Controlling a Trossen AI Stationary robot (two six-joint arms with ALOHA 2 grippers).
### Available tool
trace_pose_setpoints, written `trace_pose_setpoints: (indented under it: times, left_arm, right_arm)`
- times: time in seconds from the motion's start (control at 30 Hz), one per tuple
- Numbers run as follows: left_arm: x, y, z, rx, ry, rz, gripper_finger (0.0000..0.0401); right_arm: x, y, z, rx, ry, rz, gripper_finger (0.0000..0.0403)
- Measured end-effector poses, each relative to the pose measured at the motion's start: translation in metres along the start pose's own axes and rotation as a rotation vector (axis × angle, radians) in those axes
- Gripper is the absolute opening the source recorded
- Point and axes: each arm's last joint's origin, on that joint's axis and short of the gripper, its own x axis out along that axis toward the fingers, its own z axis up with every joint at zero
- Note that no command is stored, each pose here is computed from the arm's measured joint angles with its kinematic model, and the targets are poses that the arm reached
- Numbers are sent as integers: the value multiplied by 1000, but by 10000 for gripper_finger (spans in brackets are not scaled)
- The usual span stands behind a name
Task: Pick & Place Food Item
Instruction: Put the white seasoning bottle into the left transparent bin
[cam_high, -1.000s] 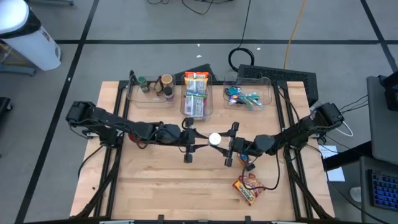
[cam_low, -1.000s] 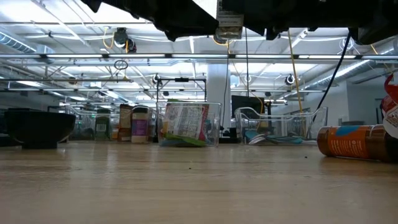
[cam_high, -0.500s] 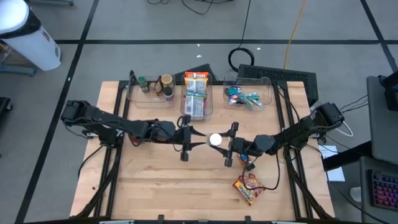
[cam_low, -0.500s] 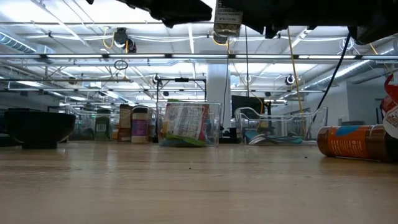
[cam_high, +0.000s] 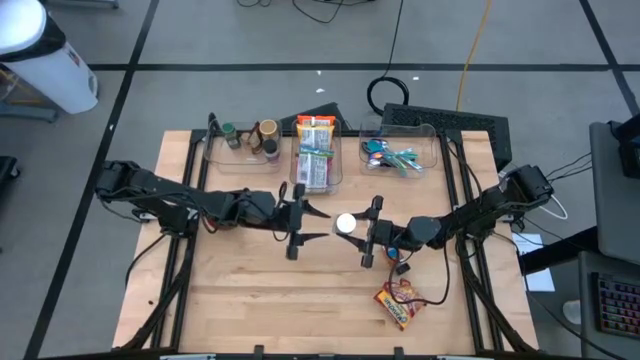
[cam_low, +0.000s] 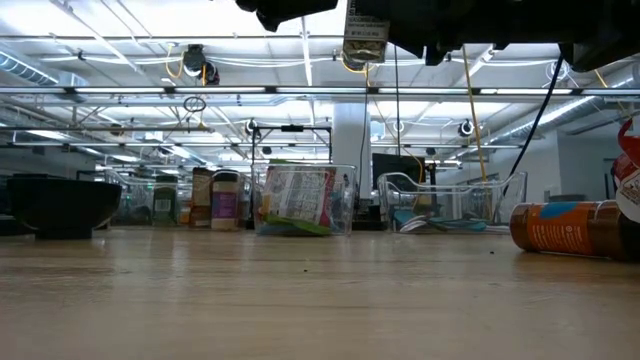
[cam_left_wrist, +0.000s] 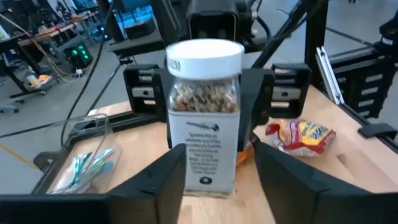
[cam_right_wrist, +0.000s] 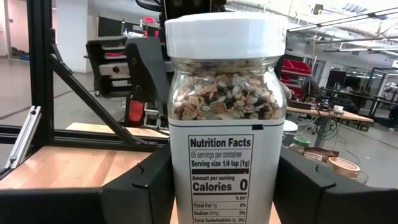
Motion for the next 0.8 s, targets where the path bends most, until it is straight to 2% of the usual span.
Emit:
trace_pose_setpoints:
  times: [0.17, 0.37, 0.57, 0.8]
  left_arm:
    - [0, 1, 4, -5, -29, 6, 257]
    - [0, 6, 27, 2, -10, 2, 303]
    - [-2, 8, 43, 3, -13, -51, 321]
    - [-3, 12, 49, 3, -22, -60, 311]
  right_arm:
    - [0, 0, 0, 0, 0, -1, 194]
    - [1, -1, 0, 5, -1, 8, 194]
    - [5, -8, -3, 63, 1, 61, 194]
    - [7, -12, -7, 71, 25, 48, 194]
